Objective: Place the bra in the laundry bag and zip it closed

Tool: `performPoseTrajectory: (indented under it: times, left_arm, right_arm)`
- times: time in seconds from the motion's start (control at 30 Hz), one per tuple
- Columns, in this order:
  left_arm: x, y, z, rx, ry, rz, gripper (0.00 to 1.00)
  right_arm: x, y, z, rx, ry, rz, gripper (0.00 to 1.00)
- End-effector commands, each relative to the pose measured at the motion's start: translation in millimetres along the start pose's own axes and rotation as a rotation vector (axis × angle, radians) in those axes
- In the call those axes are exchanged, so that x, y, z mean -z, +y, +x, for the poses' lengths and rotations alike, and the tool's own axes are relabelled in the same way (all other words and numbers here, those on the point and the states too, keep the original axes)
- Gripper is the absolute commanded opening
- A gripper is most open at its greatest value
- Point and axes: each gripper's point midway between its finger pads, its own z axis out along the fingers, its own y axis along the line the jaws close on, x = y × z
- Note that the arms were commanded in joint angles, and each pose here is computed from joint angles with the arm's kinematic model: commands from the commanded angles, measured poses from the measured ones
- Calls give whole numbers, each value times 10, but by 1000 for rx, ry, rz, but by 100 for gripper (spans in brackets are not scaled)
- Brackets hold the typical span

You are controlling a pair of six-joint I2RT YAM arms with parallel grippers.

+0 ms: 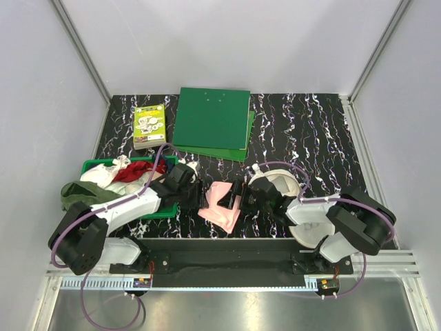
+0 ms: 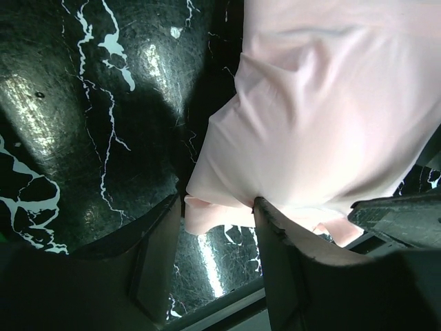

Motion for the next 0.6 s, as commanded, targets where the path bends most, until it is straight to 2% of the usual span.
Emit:
performPoseTrajectory:
  times: [0.0, 0.1, 0.13, 0.2, 0.23, 0.3, 0.33, 0.43, 0.47, 0.5, 0.53, 0.57]
  left_arm:
    - [2, -5, -125, -4, -47, -5, 51]
    - [30, -27, -140, -4, -53, 2, 50]
    - [47, -30, -135, -4, -52, 4, 51]
    - [130, -89, -184, -10, -75, 27, 51]
    - [179, -122, -200, -18, -83, 41, 51]
    - [382, -279, -338, -37, -146, 102, 53]
    - [458, -319, -381, -47, -168, 116, 55]
    - [805, -531, -625, -74, -284, 186, 62]
    - [906, -584, -694, -81, -318, 202, 63]
    - [1022, -665, -795, -87, -357, 222, 66]
    - [1125, -725, -878, -94, -395, 242, 70]
    - [1178, -793, -925, -110, -412, 265, 71]
  right_arm:
    - [-47, 188, -97, 133, -68, -165, 92]
    - [-81, 242, -82, 145, -73, -220, 81]
    - [-81, 281, -75, 149, -70, -242, 63]
    - [-79, 342, -62, 139, -60, -272, 53]
    - [-73, 367, -54, 143, -49, -277, 35]
    - [-57, 379, -69, 159, -17, -221, 18]
    - [21, 469, -149, 169, -35, -216, 4]
    - [167, 363, -246, 186, -41, -72, 0]
    - [315, 551, -378, 216, -78, -97, 0]
    - [401, 436, -345, 217, -53, -25, 0]
    - [570, 551, -434, 219, -88, -38, 0]
    - [682, 434, -442, 206, -84, 45, 0]
